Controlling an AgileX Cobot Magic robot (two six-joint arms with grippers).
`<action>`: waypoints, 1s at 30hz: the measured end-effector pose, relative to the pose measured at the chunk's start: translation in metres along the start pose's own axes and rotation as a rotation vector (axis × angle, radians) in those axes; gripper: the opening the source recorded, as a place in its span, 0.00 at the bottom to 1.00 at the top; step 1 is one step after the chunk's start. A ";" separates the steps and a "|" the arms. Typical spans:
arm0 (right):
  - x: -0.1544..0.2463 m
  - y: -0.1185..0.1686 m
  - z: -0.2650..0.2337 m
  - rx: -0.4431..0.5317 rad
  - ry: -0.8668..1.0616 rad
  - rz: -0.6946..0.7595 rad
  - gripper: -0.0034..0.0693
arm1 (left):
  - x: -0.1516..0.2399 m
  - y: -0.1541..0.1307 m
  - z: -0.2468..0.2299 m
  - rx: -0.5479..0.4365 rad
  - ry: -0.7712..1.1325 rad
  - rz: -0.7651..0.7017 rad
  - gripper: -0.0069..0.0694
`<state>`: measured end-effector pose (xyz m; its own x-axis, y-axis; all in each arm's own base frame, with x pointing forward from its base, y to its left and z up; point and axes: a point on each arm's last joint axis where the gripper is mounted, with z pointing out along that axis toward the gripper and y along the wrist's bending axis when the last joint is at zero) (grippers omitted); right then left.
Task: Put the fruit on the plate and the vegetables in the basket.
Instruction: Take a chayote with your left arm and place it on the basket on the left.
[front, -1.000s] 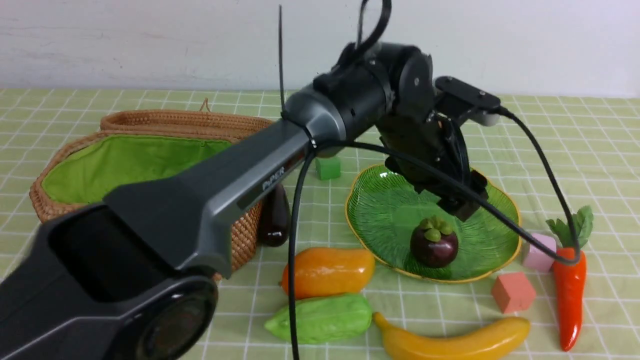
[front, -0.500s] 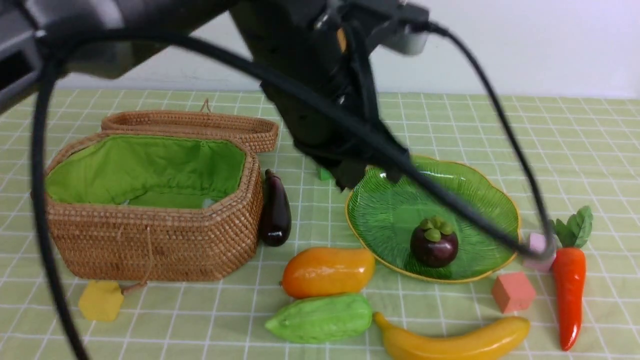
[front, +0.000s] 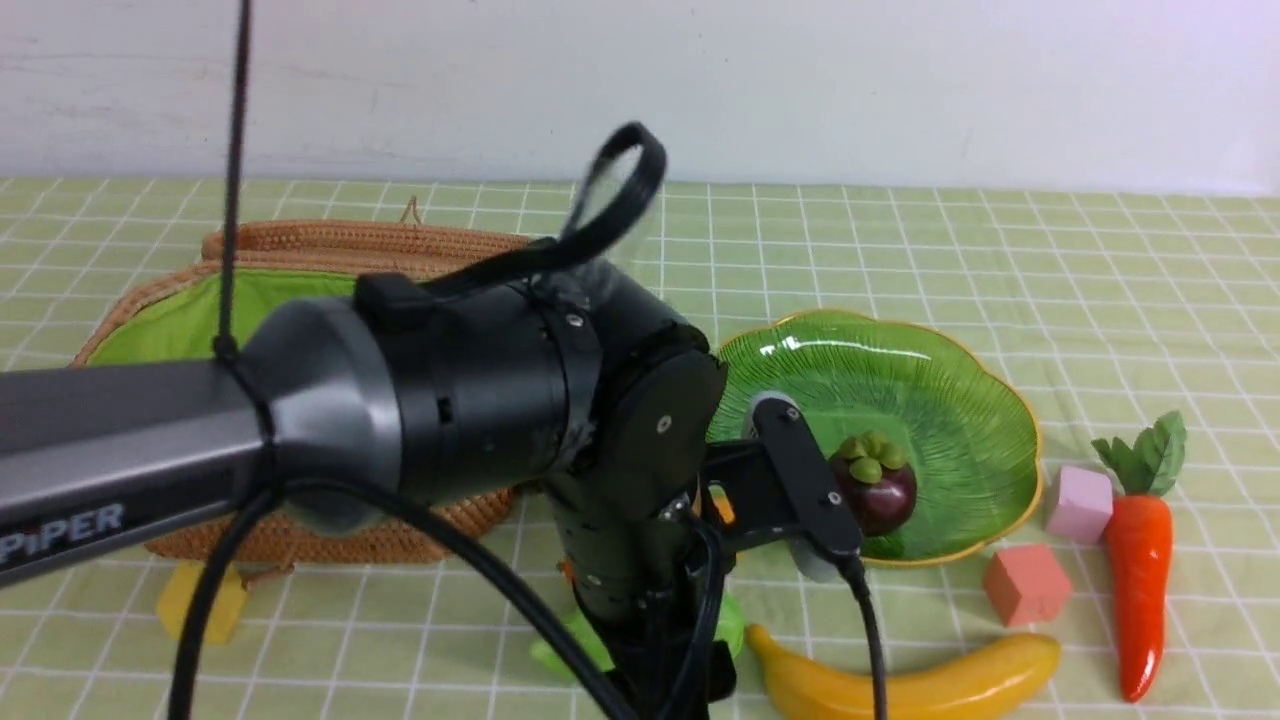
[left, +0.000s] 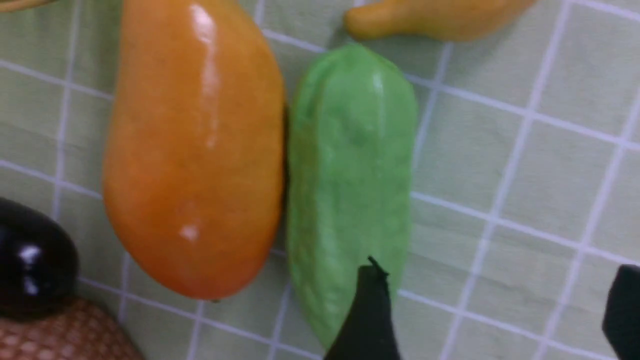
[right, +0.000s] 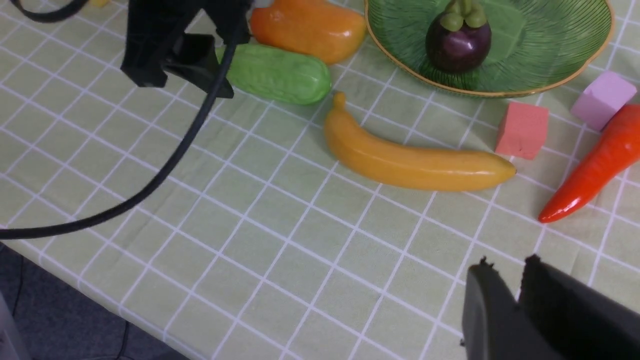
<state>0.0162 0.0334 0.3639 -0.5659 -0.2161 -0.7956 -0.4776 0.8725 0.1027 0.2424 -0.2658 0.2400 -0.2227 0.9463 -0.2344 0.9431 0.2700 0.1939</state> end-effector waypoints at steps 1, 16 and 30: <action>0.000 0.000 0.000 0.000 0.000 0.000 0.19 | 0.000 0.002 0.004 -0.017 0.007 0.014 0.89; 0.000 0.000 0.000 -0.003 -0.001 0.000 0.19 | -0.004 0.013 0.052 -0.110 0.068 0.214 0.71; 0.000 0.001 0.000 -0.013 -0.004 -0.018 0.20 | -0.006 0.010 0.076 -0.077 0.070 0.205 0.75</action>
<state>0.0158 0.0346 0.3643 -0.5547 -0.2301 -0.7996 -0.4966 0.8626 0.0963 0.2714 -0.2822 0.1711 -0.0478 0.9920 -0.1165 0.9495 0.0814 0.3031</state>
